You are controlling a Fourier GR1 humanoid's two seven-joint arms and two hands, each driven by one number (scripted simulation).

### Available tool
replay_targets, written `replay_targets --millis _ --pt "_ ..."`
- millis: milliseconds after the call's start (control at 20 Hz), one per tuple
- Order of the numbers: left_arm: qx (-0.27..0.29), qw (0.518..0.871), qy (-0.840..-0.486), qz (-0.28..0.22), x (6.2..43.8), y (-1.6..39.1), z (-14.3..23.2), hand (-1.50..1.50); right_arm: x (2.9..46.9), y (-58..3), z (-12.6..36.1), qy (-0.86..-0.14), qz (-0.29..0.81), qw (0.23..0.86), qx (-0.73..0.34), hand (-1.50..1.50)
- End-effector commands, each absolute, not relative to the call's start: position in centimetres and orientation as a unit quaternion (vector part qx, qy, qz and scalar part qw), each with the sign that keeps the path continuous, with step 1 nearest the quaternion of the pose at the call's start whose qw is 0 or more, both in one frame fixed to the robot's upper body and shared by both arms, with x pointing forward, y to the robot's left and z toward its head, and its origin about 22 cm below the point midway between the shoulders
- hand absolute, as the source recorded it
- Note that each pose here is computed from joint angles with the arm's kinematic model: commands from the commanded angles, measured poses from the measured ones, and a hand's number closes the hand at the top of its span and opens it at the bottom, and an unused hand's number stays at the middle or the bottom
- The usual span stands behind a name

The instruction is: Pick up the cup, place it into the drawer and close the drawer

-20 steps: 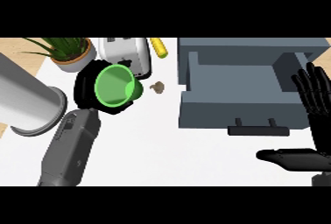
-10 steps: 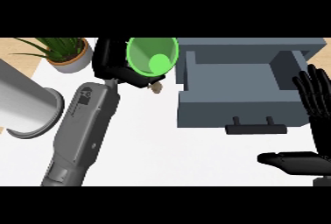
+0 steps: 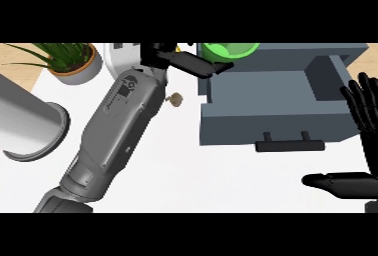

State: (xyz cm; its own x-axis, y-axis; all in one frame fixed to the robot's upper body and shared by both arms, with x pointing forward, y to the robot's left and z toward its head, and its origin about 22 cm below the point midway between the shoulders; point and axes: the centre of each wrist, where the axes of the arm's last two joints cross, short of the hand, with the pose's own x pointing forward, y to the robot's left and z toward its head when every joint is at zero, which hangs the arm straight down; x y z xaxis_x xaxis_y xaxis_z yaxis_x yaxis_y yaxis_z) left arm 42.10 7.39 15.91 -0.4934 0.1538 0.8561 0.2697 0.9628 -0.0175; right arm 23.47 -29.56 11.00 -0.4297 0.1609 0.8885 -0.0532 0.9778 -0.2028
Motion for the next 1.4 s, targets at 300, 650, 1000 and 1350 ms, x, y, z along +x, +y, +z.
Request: replay_targets --millis 300,650,1000,1350 --pt "-0.117 0.550 -0.824 -0.071 43.2 3.0 17.5 1.50 24.7 -27.9 11.1 -0.839 0.113 0.532 -0.029 -1.50" --pt "-0.095 0.561 -0.816 -0.101 42.5 2.9 12.4 1.50 25.7 -29.4 10.1 -0.843 0.106 0.527 -0.024 -1.50" --pt "-0.038 0.588 -0.795 -0.141 43.0 2.3 12.6 1.50 24.1 -29.6 11.1 -0.841 0.120 0.528 -0.015 -1.50" --pt "-0.011 0.604 -0.773 -0.193 42.6 1.8 11.8 -1.50 25.6 -29.0 10.7 -0.844 0.113 0.525 -0.009 -1.50"
